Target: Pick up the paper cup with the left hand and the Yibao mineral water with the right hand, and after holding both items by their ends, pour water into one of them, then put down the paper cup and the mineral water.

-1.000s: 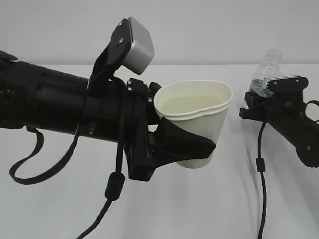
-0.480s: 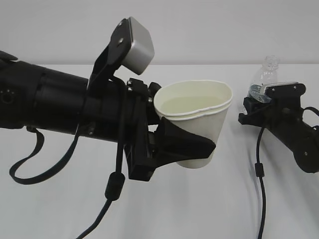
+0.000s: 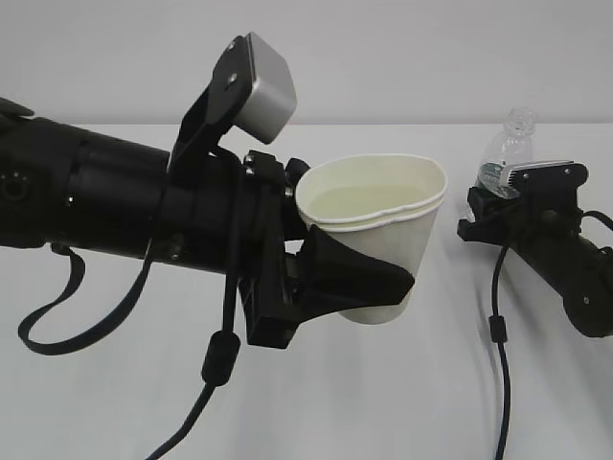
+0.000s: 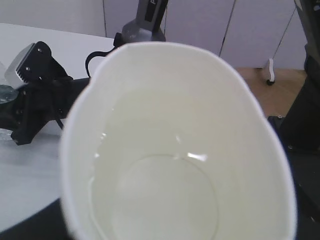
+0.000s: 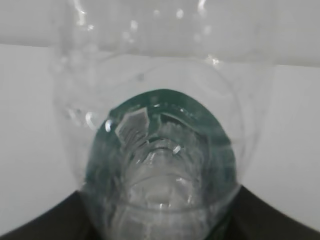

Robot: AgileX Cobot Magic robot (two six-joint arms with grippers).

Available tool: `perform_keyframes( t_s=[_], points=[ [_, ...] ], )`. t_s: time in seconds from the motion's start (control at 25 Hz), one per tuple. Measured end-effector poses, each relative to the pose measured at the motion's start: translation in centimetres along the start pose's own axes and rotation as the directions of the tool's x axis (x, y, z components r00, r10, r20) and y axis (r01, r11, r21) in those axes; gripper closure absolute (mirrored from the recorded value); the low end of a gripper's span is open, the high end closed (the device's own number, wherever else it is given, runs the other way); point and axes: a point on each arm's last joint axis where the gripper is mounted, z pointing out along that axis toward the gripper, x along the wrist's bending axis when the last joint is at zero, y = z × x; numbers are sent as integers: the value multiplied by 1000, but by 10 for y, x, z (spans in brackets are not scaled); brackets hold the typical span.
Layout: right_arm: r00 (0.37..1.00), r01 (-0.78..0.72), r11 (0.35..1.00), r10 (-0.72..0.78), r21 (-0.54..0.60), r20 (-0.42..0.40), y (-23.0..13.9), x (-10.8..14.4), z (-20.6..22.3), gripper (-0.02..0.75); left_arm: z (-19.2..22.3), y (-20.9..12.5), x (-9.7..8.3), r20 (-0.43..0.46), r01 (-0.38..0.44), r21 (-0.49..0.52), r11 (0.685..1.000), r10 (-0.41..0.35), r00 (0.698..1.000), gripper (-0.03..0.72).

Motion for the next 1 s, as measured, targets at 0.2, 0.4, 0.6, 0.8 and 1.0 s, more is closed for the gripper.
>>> perform_keyframes(
  t_s=[0.2,0.4,0.6,0.8,1.0],
  points=[
    [1000,-1,1000,1,-2,2,0,0,0,395,0,0,0,0,0,0,1000,0,1000,267],
    [1000,-1,1000,1,-4,3,0,0,0,395,0,0,0,0,0,0,1000,0,1000,267],
    [1000,1,1000,-1,-4,3,0,0,0,356,0,0,0,0,0,0,1000,0,1000,267],
    [1000,1,1000,-1,-9,4,1,0,0,269,0,0,0,0,0,0,1000,0,1000,267],
    [1000,1,1000,-1,-9,4,1,0,0,220,0,0,0,0,0,0,1000,0,1000,268]
  ],
)
